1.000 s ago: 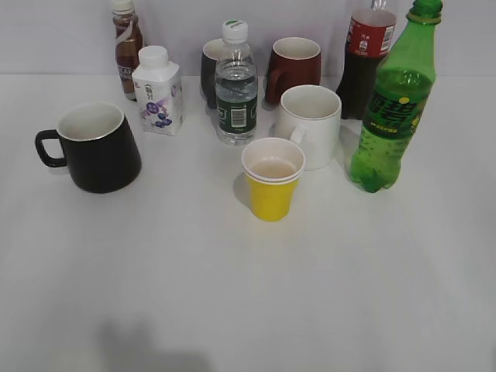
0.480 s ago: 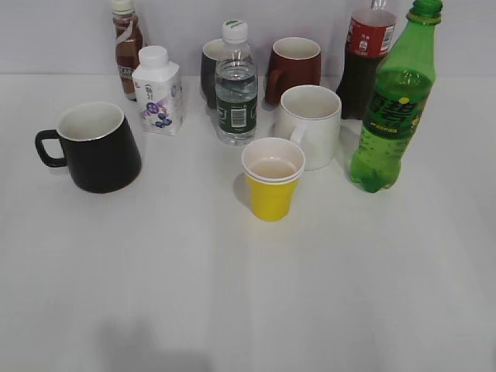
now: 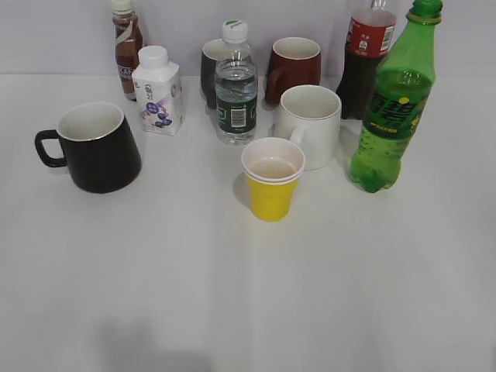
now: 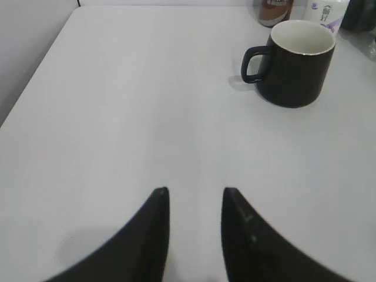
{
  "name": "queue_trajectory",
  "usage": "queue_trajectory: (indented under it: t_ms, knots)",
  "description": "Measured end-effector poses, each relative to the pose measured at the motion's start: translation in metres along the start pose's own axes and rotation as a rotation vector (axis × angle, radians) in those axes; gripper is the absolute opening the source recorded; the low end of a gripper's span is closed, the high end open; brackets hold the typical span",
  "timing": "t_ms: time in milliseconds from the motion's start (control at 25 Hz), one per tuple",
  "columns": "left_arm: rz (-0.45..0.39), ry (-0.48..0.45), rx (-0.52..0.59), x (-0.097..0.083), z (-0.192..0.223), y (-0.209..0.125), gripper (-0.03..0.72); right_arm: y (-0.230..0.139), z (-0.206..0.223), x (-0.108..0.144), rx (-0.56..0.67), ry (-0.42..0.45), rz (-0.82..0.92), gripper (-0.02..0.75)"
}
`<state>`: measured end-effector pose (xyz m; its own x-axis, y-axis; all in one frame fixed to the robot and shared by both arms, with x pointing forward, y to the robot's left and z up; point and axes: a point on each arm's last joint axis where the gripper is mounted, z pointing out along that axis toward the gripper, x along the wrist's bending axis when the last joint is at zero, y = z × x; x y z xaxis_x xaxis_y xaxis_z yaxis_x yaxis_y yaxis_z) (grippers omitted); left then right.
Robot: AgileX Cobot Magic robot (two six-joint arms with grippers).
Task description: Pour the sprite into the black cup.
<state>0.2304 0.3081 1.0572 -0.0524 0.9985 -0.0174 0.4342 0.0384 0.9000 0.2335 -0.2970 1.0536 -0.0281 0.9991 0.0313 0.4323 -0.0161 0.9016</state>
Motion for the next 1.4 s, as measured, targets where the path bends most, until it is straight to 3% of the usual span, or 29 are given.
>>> queue_trajectory:
  t_ms: [240, 360, 480, 560, 640, 1000, 1280, 1400]
  knots:
    - [-0.006, -0.014, -0.040, -0.001, -0.002, 0.006, 0.239, 0.000, 0.000, 0.000, 0.000, 0.000, 0.000, 0.587]
    - [-0.005, -0.034, -0.231, -0.004, 0.004, 0.030, 0.239, 0.000, 0.000, 0.000, 0.000, 0.000, 0.000, 0.587]
    - [-0.002, -0.069, -0.489, -0.009, 0.029, 0.055, 0.239, 0.000, 0.000, 0.000, 0.000, 0.000, 0.000, 0.587]
    - [0.002, -0.089, -0.596, -0.013, 0.052, 0.062, 0.239, 0.000, 0.000, 0.000, 0.000, 0.000, 0.000, 0.587]
    - [0.011, -0.104, -0.635, -0.016, 0.079, 0.061, 0.241, 0.000, 0.000, 0.000, 0.000, 0.000, 0.000, 0.587]
    - [0.072, -0.174, -0.388, -0.031, 0.203, 0.031, 0.305, 0.000, 0.000, 0.000, 0.000, 0.000, 0.000, 0.587]
    - [0.129, -0.264, -0.174, -0.041, 0.252, -0.013, 0.340, 0.000, 0.000, 0.000, 0.000, 0.000, 0.000, 0.587]
    - [0.113, -0.283, -0.152, -0.043, 0.264, -0.026, 0.340, 0.000, 0.000, 0.000, 0.000, 0.000, 0.001, 0.587]
